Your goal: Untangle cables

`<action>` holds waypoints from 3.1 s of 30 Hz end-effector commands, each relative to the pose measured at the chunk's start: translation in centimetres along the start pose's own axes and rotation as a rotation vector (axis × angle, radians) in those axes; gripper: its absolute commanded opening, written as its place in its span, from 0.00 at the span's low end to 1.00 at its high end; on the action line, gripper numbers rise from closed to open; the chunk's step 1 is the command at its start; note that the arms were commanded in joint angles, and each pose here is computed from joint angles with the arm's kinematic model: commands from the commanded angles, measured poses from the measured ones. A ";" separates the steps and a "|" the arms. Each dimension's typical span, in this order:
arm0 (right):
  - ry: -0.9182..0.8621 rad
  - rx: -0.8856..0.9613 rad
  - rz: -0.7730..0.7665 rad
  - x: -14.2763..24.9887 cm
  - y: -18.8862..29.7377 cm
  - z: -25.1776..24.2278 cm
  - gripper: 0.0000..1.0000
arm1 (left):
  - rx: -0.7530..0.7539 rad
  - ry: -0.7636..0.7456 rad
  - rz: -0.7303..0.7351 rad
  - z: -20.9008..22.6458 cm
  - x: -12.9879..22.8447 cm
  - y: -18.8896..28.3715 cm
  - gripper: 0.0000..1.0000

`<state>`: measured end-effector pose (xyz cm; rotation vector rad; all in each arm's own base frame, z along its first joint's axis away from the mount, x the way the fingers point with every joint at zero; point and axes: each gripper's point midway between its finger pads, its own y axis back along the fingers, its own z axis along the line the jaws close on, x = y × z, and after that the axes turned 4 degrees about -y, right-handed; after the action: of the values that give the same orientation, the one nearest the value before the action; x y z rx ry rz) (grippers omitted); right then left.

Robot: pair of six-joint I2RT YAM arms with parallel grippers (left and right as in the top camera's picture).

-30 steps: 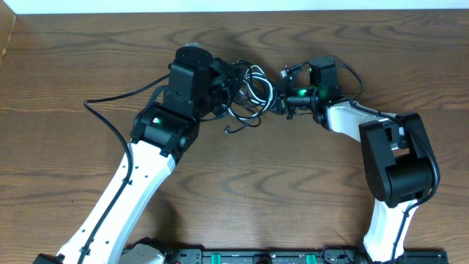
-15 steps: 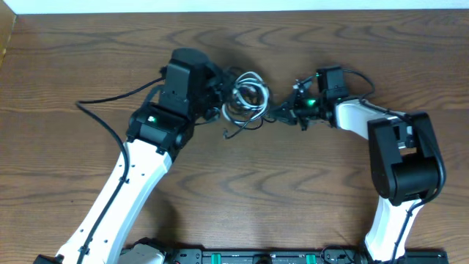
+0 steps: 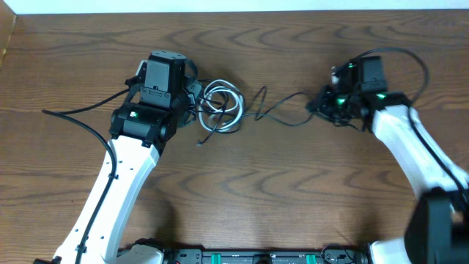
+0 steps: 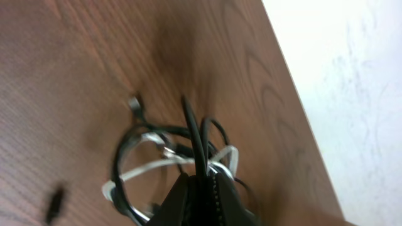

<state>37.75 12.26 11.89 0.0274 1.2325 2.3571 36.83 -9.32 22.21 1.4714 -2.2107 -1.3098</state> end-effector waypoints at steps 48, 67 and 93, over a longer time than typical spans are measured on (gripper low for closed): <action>0.076 0.180 -0.195 -6.0 5.4 -7.7 0.26 | 0.142 -0.846 0.335 1.0 6.5 2.1 0.07; 0.544 -0.353 -0.090 -0.9 10.9 6.5 0.81 | 0.376 -0.834 0.319 -3.7 7.3 2.9 0.07; 0.846 -0.507 0.060 8.9 3.3 17.6 0.71 | 0.335 -0.285 0.356 -5.5 6.5 3.0 0.08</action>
<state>32.48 26.94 23.62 -1.1999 0.8741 2.7463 34.88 -17.11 24.29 0.9029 -2.8559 -1.2396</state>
